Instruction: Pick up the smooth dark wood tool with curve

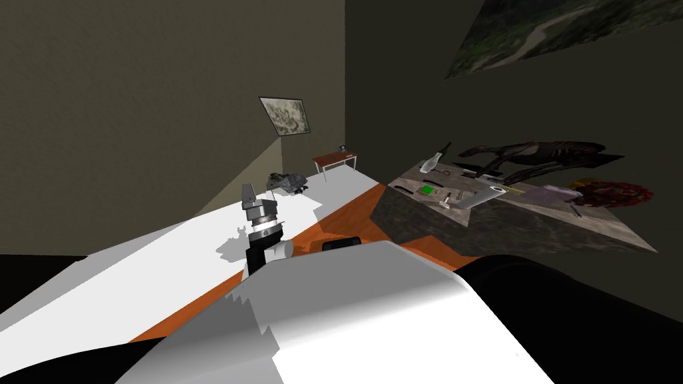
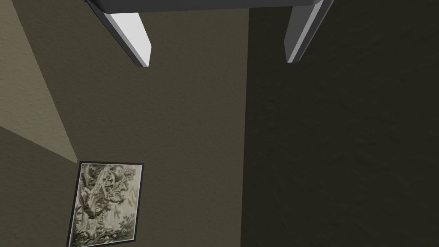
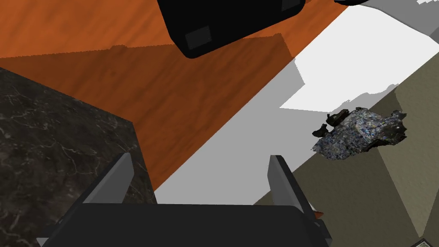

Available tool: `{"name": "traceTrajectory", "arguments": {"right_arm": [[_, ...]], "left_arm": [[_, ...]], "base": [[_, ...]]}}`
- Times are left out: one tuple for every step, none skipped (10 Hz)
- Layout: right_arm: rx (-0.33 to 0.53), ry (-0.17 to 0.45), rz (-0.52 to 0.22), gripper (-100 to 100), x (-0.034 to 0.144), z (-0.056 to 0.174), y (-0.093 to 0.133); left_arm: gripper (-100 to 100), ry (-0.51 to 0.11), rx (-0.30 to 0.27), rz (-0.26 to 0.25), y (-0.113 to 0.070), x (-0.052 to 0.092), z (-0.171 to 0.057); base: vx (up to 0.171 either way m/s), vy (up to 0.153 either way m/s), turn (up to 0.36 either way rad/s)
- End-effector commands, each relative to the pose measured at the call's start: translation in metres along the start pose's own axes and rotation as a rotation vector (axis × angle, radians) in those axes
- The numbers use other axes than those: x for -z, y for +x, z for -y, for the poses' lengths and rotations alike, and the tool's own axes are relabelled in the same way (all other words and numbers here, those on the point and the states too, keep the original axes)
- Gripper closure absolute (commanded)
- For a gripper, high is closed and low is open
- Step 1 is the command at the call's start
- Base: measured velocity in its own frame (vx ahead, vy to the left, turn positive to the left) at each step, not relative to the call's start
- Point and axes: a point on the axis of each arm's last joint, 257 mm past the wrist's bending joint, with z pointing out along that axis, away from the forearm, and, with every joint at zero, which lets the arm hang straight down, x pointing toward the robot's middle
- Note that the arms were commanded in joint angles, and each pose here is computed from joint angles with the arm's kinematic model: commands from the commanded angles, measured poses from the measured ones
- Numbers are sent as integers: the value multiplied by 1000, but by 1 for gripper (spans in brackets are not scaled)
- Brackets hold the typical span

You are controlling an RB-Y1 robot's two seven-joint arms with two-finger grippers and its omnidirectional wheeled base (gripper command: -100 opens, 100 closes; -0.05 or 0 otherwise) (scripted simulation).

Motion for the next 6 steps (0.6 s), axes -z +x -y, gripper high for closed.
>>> {"name": "traceTrajectory", "arguments": {"right_arm": [[47,55,-53,-100,21,27,3],[61,70,-62,-100,27,34,-1],[87,109,-97,-100,42,51,1],[109,124,-109,-100,50,56,-5],[138,161,-143,-100,66,72,-6],[156,174,-154,-100,73,77,-13]], "left_arm": [[0,0,0,0,0,0,0],[0,0,0,0,0,0,0],[0,0,0,0,0,0,0],[0,0,0,0,0,0,0],[0,0,0,0,0,0,0],[0,0,0,0,0,0,0]], "base": [[67,-39,168],[71,-42,103],[84,-60,177],[65,-64,111],[81,-67,213],[66,-67,123]]}}
